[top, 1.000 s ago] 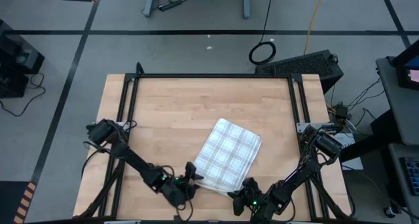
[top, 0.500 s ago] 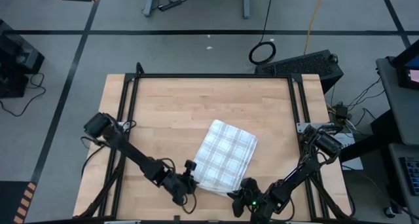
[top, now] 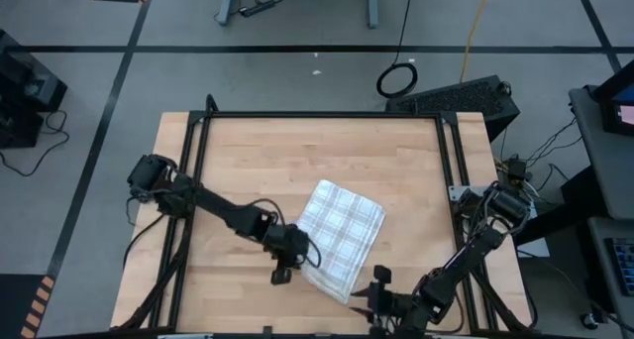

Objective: Roll towel
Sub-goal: Roll the towel

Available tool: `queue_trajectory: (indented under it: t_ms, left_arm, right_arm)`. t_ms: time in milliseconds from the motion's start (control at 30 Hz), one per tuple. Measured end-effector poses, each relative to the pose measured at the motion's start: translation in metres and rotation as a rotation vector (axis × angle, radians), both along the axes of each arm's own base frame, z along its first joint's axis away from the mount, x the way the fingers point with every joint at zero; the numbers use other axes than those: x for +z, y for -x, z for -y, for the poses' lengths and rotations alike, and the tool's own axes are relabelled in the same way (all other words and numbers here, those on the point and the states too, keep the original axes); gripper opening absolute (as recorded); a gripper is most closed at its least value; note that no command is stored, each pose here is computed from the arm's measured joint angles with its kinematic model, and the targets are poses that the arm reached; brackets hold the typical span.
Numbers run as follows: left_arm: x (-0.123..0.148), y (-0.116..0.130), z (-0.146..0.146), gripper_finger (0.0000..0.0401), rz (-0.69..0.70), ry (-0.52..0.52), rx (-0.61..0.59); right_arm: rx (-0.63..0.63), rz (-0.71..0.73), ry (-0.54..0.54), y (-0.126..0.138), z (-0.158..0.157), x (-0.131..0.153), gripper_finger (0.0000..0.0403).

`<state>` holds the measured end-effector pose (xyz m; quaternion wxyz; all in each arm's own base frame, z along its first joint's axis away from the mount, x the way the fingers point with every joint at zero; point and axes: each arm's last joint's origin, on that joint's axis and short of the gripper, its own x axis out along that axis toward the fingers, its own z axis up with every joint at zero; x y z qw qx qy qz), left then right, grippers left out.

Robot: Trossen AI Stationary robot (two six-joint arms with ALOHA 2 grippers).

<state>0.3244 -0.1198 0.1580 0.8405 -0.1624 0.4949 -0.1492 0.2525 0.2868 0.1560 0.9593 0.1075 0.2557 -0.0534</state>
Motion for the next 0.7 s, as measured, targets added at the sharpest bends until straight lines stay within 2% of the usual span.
queue_trajectory:
  t_ms: [133,267,467,700]
  left_arm:
    - [0.001,-0.007,-0.02,0.001,-0.034,0.088,0.04]
    - [-0.002,-0.01,-0.031,0.001,-0.073,0.148,0.086]
    - [-0.02,-0.016,-0.032,0.001,-0.134,0.202,0.087]
    - [-0.032,-0.021,-0.029,0.001,-0.15,0.269,0.065]
  right_arm:
    - [0.12,0.013,0.158,0.002,-0.008,-0.004,0.0169]
    - [0.133,0.014,0.286,-0.006,-0.006,-0.018,0.0192]
    - [0.164,0.024,0.512,-0.028,-0.014,-0.022,0.0219]
    - [0.226,-0.028,0.612,-0.05,-0.02,-0.043,0.0212]
